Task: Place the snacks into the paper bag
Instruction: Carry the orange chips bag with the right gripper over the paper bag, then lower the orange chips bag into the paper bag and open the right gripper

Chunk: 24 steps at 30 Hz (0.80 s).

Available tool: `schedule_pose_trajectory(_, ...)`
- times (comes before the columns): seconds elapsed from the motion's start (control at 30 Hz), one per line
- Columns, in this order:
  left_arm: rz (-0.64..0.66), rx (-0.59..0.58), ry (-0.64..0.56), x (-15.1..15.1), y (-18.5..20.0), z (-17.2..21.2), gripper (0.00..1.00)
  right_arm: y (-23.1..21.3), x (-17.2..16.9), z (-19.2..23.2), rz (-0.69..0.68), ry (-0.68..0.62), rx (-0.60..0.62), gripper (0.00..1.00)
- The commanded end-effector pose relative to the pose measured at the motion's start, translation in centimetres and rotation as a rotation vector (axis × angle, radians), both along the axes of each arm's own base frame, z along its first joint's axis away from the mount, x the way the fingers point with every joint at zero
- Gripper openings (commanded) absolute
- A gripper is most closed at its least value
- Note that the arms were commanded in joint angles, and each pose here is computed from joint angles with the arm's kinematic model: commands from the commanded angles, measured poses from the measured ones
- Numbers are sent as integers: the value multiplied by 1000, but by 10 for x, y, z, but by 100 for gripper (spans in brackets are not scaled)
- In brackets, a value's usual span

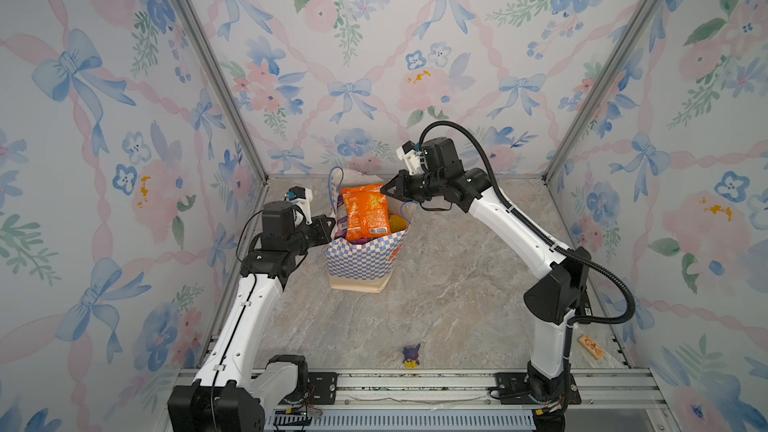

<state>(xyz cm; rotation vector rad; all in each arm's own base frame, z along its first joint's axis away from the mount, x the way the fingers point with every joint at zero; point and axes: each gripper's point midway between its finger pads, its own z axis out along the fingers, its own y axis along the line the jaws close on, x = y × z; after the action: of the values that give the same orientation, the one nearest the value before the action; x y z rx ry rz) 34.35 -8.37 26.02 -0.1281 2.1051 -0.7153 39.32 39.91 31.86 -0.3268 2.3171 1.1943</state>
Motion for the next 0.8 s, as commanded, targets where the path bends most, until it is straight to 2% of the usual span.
schedule_pose_trajectory(0.0, -28, 9, -25, -4, -2, 8, 0, 5, -1, -15, 10, -5, -74, 0)
schedule_pose_trajectory(0.3, -28, 5, -26, -4, -2, 10, 0, 15, -9, -27, 48, -26, -176, 0)
schedule_pose_trajectory(0.53, -27, 3, -29, -2, -2, 12, 0, 2, -15, 3, 49, -93, -211, 23)
schedule_pose_trajectory(0.63, -25, 3, -31, -2, -2, 13, 0, -4, -18, 13, 47, -126, -230, 25)
schedule_pose_trajectory(0.7, -25, 3, -33, -2, -2, 14, 0, -8, -18, 17, 44, -142, -242, 32)
schedule_pose_trajectory(0.77, -25, 3, -30, -1, -2, 13, 0, -9, -19, 18, 48, -149, -250, 29)
